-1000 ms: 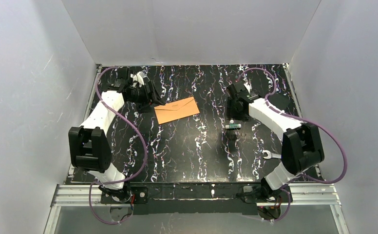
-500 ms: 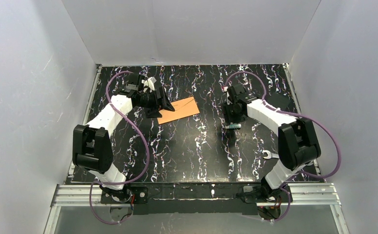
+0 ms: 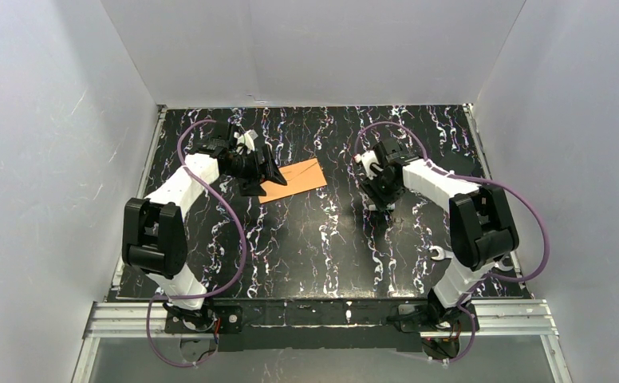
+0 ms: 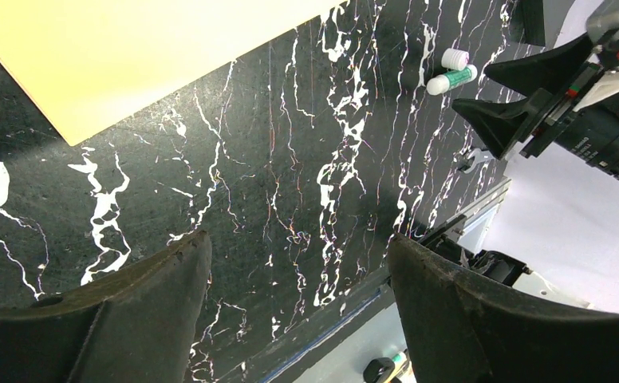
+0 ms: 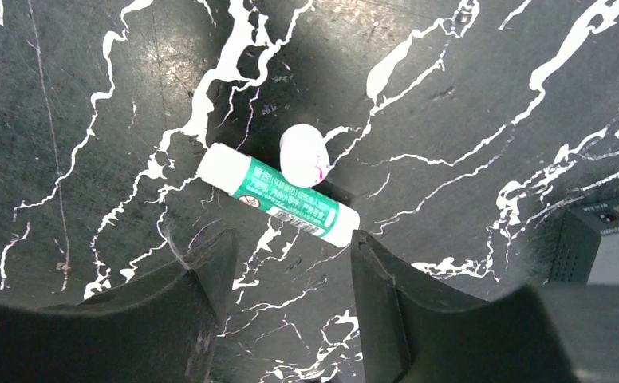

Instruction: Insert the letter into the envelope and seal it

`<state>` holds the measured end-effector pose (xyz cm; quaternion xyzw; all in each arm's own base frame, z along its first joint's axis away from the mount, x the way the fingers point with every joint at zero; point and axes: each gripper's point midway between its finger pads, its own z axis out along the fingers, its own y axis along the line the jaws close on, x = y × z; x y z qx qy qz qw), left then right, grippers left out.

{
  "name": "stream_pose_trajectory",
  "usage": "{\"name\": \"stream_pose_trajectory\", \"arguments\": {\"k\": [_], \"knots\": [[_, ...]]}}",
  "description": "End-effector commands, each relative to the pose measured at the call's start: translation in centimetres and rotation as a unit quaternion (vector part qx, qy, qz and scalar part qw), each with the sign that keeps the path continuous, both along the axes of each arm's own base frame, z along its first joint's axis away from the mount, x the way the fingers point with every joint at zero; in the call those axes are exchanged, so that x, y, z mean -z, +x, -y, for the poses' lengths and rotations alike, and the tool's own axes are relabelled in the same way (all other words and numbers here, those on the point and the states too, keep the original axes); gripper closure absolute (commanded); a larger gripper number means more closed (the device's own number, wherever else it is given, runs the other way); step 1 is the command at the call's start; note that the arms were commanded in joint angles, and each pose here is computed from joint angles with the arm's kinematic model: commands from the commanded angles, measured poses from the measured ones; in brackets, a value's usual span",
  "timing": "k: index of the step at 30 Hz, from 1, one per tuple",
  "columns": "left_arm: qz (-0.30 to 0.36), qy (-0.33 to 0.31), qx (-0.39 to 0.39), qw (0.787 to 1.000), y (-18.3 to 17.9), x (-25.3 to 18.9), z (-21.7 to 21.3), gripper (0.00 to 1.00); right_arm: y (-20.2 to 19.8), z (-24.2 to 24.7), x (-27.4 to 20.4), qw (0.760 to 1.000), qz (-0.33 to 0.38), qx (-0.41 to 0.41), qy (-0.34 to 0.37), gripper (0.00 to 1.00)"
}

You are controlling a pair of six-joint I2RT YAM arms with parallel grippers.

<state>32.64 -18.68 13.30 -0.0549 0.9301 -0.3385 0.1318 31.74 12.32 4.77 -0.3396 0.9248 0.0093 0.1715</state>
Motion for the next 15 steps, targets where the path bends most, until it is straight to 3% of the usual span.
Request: {"name": "stream_pose_trajectory", "arguments": {"k": [1, 8, 15], "knots": [[0.010, -0.005, 0.013, 1.000, 0.1, -1.3, 0.2, 0.21, 0.3, -0.1, 0.7, 0.998, -0.009, -0.063, -0.011, 0.40], [-0.002, 0.006, 0.017, 1.000, 0.0, -0.7, -0.1, 0.21, 1.2, 0.4, 1.8, 0.996, 0.010, -0.077, -0.031, 0.41], [0.005, 0.008, 0.019, 1.000, -0.1, -1.4, -0.2, 0.21, -1.1, -0.9, 3.0, 0.994, -0.052, -0.095, 0.009, 0.47]]}}
